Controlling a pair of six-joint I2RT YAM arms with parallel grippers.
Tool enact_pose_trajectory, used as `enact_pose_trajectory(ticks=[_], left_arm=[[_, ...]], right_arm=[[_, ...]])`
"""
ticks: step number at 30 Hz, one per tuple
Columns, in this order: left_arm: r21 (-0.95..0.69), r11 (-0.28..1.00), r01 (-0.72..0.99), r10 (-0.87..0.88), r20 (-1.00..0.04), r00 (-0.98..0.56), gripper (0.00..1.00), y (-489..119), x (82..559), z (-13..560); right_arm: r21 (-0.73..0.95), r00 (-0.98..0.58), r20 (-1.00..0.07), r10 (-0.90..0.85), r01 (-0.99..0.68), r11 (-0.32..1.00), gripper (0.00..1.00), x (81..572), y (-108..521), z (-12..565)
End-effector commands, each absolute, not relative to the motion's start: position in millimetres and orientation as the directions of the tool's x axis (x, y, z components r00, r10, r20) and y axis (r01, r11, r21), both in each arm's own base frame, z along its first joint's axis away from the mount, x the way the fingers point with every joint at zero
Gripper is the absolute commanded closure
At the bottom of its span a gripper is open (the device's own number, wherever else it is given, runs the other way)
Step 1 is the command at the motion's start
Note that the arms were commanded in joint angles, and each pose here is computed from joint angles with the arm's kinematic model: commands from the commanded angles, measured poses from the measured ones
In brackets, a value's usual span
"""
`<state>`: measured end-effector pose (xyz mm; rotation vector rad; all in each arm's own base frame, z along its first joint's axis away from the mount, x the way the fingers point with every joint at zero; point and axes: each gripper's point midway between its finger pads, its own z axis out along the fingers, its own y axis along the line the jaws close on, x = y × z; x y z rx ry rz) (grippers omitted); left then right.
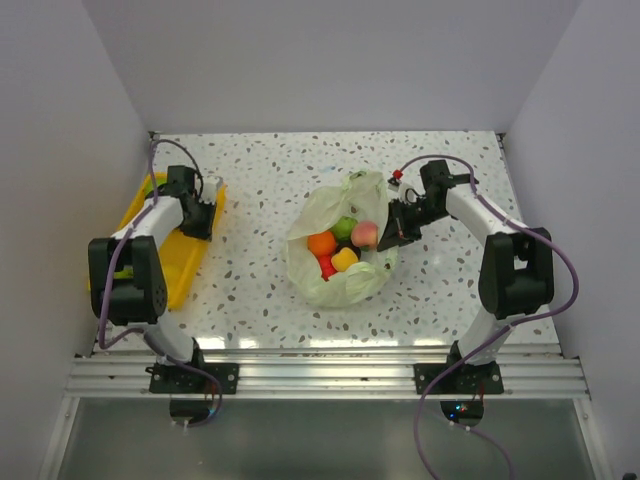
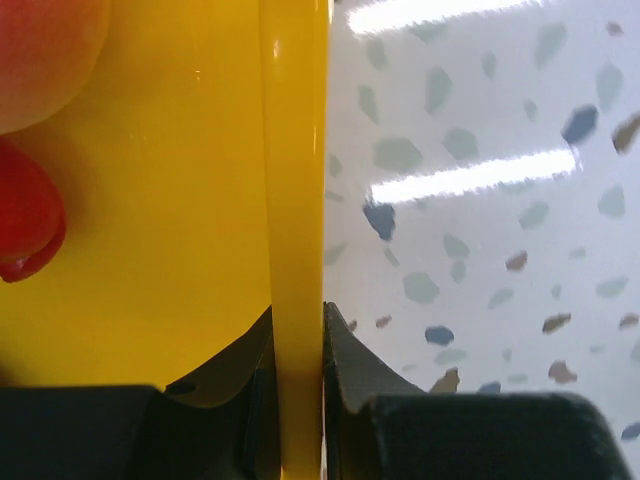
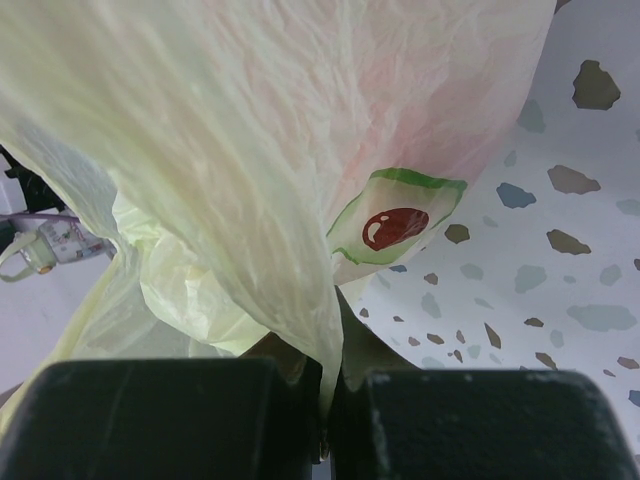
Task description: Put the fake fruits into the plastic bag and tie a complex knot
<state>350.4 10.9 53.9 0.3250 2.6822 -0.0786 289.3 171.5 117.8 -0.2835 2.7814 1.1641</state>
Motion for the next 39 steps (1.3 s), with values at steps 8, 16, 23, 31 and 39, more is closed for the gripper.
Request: enact_pose_trajectory(ticks=[8,16,23,31,39], left_arm=[[0.066,0.955,-0.29,-0.211,-0.538,-0.816,1.0,63,418,63],[0.129,0.978,-0.166,-0.071,-0.543,-0.837,0.94,73,434,71],[0.257,0.966,-0.021,0.107,-0.476,-0.873,0.97,87,428,67],[0.156,0.975,0.161,0.22,-0.525,-0.822,0.41,56,428,99],[0.102,0.785,0.611,0.432,-0.797,-0.421,0.0,-73,419,217]], right_arm=[[0.68,-0.964,-0.216,-0.155,-0.262,0.684,1.0,291,172,128],[0.677,-0.959,-0.226,-0.172,-0.282,0.68,1.0,290,170,127],[0.678,-0.957,-0.231,-0.174,-0.287,0.677,1.0,290,171,128],[0.679,-0.957,-0.232,-0.175,-0.288,0.675,1.0,290,171,130],[0.671,-0.945,-0.245,-0.218,-0.327,0.666,1.0,293,170,135]])
